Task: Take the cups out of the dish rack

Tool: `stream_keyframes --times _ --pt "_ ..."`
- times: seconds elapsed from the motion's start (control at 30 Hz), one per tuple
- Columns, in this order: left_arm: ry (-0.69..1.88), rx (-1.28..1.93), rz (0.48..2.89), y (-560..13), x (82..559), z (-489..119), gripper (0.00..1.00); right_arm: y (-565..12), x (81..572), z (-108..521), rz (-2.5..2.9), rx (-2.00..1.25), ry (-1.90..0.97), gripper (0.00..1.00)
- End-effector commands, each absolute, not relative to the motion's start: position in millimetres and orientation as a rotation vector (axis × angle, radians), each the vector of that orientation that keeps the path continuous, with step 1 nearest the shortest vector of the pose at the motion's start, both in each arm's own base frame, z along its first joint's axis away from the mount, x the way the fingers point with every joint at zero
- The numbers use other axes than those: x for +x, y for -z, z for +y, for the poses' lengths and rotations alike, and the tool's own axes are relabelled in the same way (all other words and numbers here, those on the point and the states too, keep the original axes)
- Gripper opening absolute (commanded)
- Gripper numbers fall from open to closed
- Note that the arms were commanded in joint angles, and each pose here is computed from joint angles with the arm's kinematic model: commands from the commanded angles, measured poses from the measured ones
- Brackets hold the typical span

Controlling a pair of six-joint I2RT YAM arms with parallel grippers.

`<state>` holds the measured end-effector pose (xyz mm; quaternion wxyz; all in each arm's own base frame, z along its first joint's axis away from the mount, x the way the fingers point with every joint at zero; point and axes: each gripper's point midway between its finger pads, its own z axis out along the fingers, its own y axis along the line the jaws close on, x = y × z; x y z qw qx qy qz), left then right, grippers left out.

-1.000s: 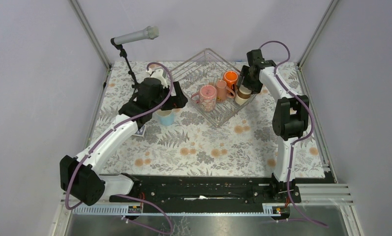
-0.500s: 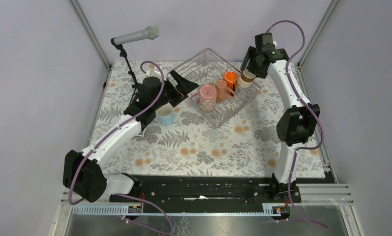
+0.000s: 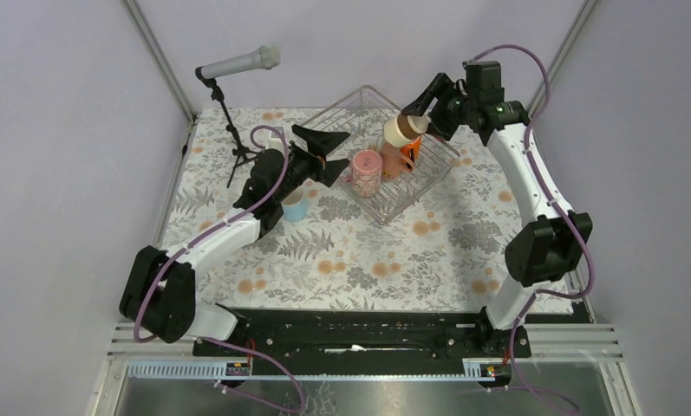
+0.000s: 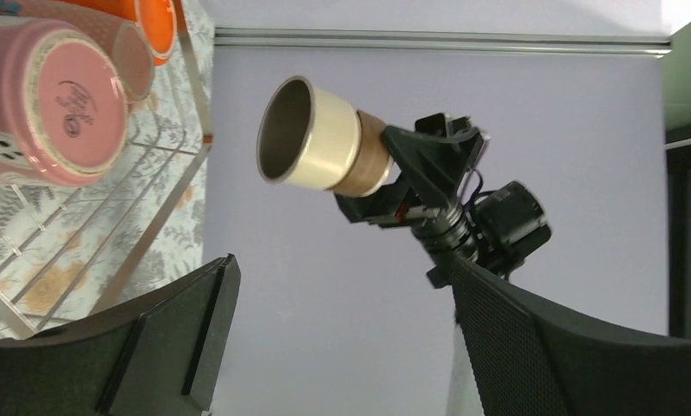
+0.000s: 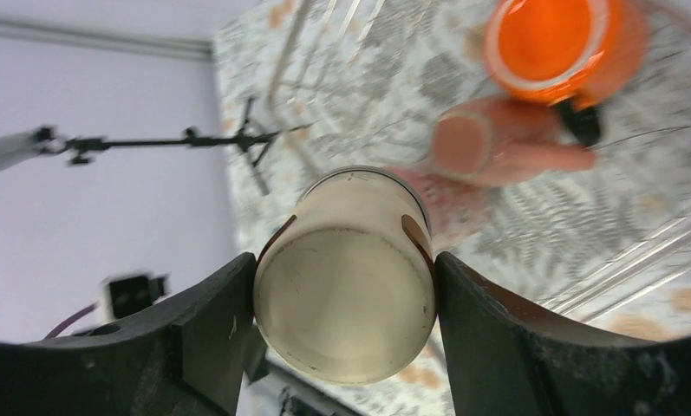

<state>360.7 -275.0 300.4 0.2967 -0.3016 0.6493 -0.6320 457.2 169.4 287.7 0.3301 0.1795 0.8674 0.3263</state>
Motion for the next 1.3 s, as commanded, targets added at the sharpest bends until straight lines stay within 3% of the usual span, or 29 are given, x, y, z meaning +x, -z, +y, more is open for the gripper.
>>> stream_keyframes --times 0.0,0.17,0.43,0.87,1.17,1.27 --pt "1.845 -0.811 1.554 -335.7 364.6 -276.4 0.96 -346.0 436.1 207.3 2.112 0.396 -1.253 0.25" --pt "1.899 -0.788 1.532 -344.6 370.2 -284.6 0.92 -349.9 417.9 229.5 2.103 0.364 -1.402 0.25" --pt "1.998 -0.75 1.492 -358.1 369.5 -295.0 0.75 -345.7 402.0 249.6 2.097 0.332 -1.562 0.26" --pt "2.117 -0.654 1.507 -364.5 350.4 -302.6 0.41 -336.3 383.9 258.7 2.138 0.201 -1.678 0.26" --pt "2.151 -0.591 1.509 -370.9 338.1 -303.1 0.23 -336.0 373.9 261.6 2.136 0.121 -1.733 0.27" --pt "2.154 -0.581 1.506 -372.8 335.8 -302.5 0.11 -334.6 371.5 261.9 2.133 0.102 -1.745 0.28"
